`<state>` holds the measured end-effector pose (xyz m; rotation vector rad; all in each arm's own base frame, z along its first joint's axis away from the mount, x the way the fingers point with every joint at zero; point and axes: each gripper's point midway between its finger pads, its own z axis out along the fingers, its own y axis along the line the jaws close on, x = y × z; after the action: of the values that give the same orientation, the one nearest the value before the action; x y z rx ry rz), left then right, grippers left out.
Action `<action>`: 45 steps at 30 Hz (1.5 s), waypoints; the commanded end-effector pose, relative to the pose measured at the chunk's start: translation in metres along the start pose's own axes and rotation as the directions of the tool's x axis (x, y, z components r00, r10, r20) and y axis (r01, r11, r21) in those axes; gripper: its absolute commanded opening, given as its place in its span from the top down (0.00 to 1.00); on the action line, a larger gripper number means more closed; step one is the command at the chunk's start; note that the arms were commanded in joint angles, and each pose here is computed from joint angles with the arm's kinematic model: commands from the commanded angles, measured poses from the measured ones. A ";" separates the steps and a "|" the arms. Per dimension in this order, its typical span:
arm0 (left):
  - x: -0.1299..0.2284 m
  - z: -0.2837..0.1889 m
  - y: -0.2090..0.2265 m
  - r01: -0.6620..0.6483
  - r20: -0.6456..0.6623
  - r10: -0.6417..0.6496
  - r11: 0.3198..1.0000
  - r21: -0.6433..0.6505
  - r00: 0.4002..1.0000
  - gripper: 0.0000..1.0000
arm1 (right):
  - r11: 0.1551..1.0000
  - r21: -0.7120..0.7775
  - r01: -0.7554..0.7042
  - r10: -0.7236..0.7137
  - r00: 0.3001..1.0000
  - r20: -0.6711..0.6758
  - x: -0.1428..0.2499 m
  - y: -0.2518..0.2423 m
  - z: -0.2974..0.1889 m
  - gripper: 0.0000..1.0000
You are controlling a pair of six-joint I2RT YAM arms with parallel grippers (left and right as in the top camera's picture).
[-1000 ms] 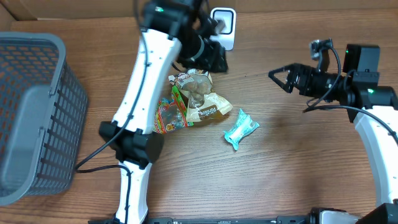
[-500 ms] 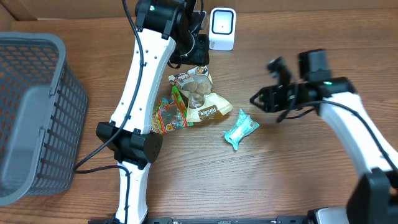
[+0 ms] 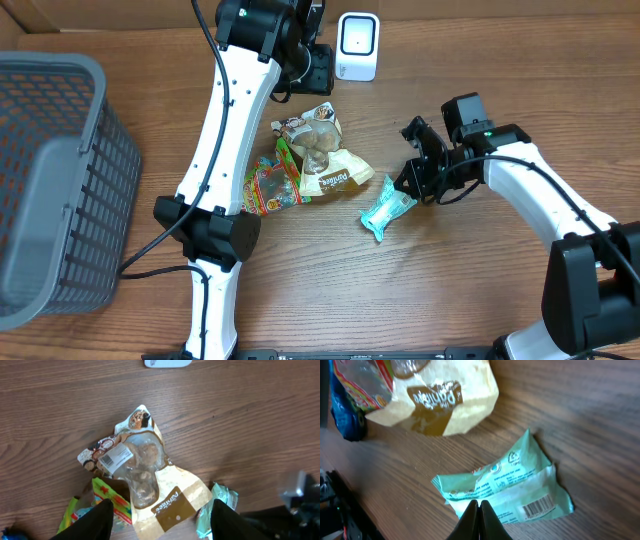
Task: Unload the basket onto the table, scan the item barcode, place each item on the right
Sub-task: 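Lower the right gripper onto the green wipes pack and grasp it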
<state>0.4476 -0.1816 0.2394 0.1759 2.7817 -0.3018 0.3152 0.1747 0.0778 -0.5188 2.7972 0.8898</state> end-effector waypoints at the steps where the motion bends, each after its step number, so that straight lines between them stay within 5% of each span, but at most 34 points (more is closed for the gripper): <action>1: -0.001 0.004 0.000 0.021 0.003 -0.021 1.000 -0.012 1.000 0.47 | 1.000 -0.022 -0.004 0.003 0.999 -0.038 0.016 0.002 0.009 0.96; 12: -0.002 0.004 -0.001 0.018 0.007 -0.018 1.000 -0.010 1.000 0.49 | 0.998 0.011 -0.056 0.056 0.998 -0.038 0.030 -0.011 0.029 0.91; 17: -0.001 0.004 0.000 0.016 0.002 -0.016 1.000 -0.017 1.000 0.44 | 0.931 0.229 -0.286 0.274 0.958 0.081 0.017 -0.054 0.027 0.89; 22: -0.007 -0.004 0.023 0.021 0.040 -0.017 0.993 -0.117 0.999 0.48 | 0.910 0.250 -0.330 0.317 0.944 0.092 0.017 -0.063 0.034 0.89; 30: -0.023 -0.104 0.061 0.123 0.265 -0.092 0.987 -0.103 0.960 0.45 | 0.907 0.234 -0.350 0.327 0.936 0.129 -0.002 -0.065 0.016 0.90; 36: 0.001 -0.191 0.070 0.162 0.406 -0.117 0.984 -0.078 0.906 0.42 | 0.960 0.108 -0.260 0.245 0.960 0.134 -0.030 -0.020 -0.032 0.83; 45: 0.025 -0.230 0.064 0.153 0.456 -0.108 0.986 -0.064 0.883 0.17 | 0.995 0.069 -0.067 0.070 0.997 -0.043 0.011 0.034 -0.004 0.72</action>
<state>0.3498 -0.0627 0.4473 -0.0898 2.2857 -0.2190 0.3091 0.1803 0.1038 -0.2982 2.8893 0.7806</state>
